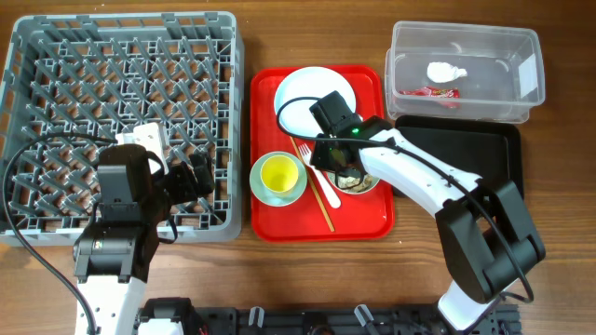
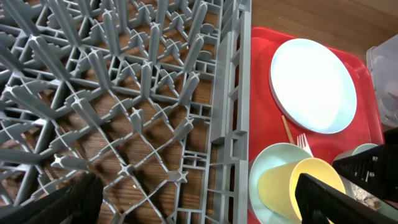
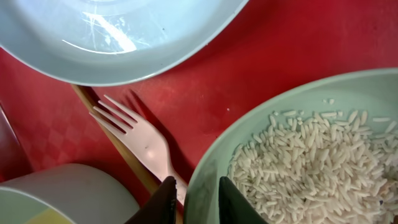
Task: Sort waste into correct bins and load items into the dishwasher rack
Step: 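Grasp green bowl of rice with right gripper, carry over black tray, then tip the green bowl to dump rice onto the black tray, then carry empty green bowl back and set it on the white plate, then grasp yellow cup from the light-blue bowl with right gripper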
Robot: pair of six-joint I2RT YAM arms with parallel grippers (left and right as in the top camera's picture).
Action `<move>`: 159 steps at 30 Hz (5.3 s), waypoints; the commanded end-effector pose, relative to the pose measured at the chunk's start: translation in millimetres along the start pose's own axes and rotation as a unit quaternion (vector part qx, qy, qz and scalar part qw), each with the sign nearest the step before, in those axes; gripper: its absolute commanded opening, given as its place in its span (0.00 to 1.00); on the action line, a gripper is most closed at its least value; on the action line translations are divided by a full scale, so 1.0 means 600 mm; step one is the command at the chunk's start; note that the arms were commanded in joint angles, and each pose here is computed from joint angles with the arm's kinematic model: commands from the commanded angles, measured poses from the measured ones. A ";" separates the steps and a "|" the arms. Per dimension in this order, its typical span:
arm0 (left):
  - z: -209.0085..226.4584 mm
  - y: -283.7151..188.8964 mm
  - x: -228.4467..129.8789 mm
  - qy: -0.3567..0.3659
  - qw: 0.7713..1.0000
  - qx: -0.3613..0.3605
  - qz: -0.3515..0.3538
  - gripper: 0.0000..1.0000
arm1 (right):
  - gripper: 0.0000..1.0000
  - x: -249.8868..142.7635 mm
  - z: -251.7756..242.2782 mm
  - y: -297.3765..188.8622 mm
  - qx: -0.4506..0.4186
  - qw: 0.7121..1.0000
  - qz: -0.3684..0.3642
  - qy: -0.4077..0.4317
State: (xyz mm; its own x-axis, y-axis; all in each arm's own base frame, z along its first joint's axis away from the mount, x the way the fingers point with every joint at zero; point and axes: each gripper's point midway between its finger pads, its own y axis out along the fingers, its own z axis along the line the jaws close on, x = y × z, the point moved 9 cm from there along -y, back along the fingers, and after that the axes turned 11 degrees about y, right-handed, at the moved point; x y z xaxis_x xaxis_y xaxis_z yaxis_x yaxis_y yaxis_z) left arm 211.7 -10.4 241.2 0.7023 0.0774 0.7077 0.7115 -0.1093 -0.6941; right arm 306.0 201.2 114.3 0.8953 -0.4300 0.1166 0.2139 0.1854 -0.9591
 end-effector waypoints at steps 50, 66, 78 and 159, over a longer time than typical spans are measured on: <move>-0.003 -0.004 0.008 -0.004 1.000 -0.008 -0.006 1.00 | 0.04 0.180 -0.378 -0.206 0.554 0.814 0.050 0.169; -0.003 -0.004 0.008 -0.004 1.000 -0.008 -0.006 1.00 | 0.04 0.225 -0.412 -0.247 0.602 0.742 0.137 0.260; -0.003 -0.004 0.008 -0.004 1.000 -0.008 -0.006 1.00 | 0.04 0.218 -0.419 -0.176 0.470 0.841 -0.002 0.269; -0.001 0.005 0.004 -0.006 1.000 -0.007 0.009 1.00 | 0.18 -0.039 0.067 -0.036 0.053 0.973 0.116 -0.191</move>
State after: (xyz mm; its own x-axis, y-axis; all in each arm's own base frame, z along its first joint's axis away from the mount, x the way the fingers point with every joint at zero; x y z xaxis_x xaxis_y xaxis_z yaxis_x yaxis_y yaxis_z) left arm 214.0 -10.4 235.7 0.7241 0.0772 0.6854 0.6895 -0.1095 -0.7160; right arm 296.8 239.3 146.2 0.9997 0.0050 0.0227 0.0199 0.3248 -0.9456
